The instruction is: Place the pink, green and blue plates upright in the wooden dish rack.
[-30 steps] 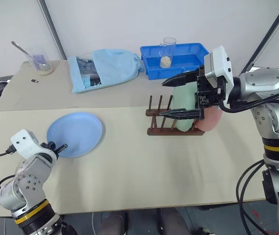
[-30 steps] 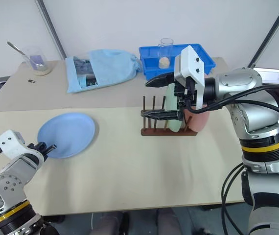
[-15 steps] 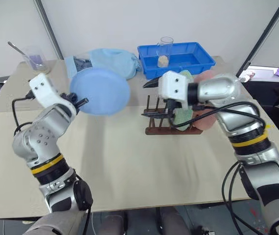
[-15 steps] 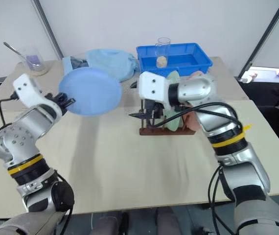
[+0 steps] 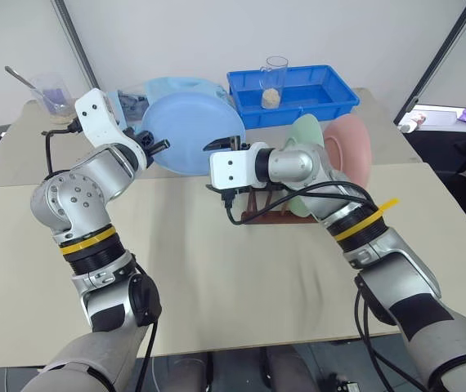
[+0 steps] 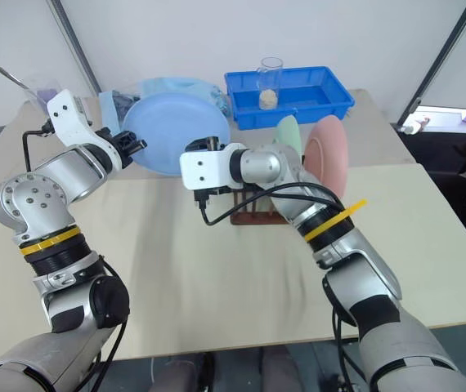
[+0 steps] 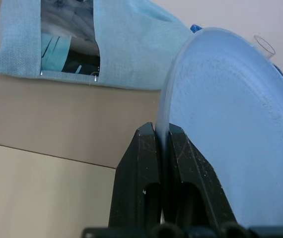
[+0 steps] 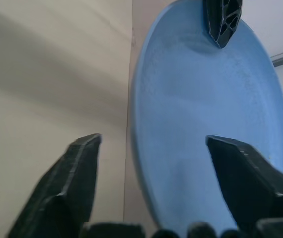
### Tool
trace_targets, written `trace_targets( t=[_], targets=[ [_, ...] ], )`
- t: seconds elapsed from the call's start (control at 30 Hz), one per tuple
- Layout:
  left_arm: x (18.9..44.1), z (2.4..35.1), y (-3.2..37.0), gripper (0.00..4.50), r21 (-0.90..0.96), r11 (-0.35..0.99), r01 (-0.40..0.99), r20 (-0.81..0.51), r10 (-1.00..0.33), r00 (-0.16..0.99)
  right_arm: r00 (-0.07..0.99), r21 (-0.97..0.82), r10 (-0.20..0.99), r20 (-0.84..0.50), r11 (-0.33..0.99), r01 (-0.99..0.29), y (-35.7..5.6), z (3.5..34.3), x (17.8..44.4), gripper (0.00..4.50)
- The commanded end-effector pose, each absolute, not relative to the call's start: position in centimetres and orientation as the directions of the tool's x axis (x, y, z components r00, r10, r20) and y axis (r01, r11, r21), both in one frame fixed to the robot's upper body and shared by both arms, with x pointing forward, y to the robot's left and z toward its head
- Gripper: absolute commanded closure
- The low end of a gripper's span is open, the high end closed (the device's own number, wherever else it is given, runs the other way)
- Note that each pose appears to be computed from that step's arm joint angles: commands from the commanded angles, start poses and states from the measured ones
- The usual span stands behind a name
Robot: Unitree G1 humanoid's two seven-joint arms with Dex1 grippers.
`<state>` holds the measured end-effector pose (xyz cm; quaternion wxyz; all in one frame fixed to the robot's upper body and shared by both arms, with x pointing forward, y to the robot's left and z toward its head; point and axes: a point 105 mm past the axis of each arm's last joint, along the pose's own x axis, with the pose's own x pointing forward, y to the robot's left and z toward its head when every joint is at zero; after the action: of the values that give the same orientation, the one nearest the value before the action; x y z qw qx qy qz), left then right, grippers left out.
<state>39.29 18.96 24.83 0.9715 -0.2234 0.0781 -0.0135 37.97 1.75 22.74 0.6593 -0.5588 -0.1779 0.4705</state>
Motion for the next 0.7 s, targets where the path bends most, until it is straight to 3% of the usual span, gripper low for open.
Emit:
trace_targets(
  t=[0.03,0.2,0.27,0.37,0.5,0.6,0.7],
  targets=[
    [38.8,26.8,19.0,4.5,-0.439,0.898,0.034,-0.085,-0.079,0.993,0.498,-0.942,0.839,-0.218,-0.048,-0.331,2.2,25.0,37.8,2.2],
    [38.6,26.7,19.1,4.5,-0.44,0.897,0.05,-0.099,-0.104,0.99,0.496,-0.953,0.846,-0.193,-0.041,-0.301,2.5,25.3,37.8,3.95],
    [38.2,27.2,19.0,4.5,-0.43,0.894,0.128,-0.061,-0.171,0.983,0.49,-0.956,0.853,-0.181,-0.035,-0.292,2.6,25.5,37.6,4.48],
    [37.2,27.4,21.0,3.46,-0.431,0.877,0.213,-0.053,-0.26,0.964,0.48,-0.96,0.863,-0.155,-0.017,-0.278,2.8,26.0,37.4,4.5],
    [36.0,27.9,25.1,1.54,-0.476,0.836,0.272,-0.023,-0.322,0.947,0.47,-0.967,0.874,-0.122,0.003,-0.256,2.9,26.7,37.1,4.5],
    [35.0,29.0,27.5,0.19,-0.407,0.85,0.336,0.034,-0.353,0.935,0.453,-0.97,0.886,-0.103,0.012,-0.245,3.1,27.1,36.8,4.5],
    [33.9,29.7,28.6,0.02,-0.228,0.887,0.402,0.071,-0.397,0.915,0.425,-0.964,0.902,-0.073,0.045,-0.262,3.2,27.9,36.4,4.5]
  ],
)
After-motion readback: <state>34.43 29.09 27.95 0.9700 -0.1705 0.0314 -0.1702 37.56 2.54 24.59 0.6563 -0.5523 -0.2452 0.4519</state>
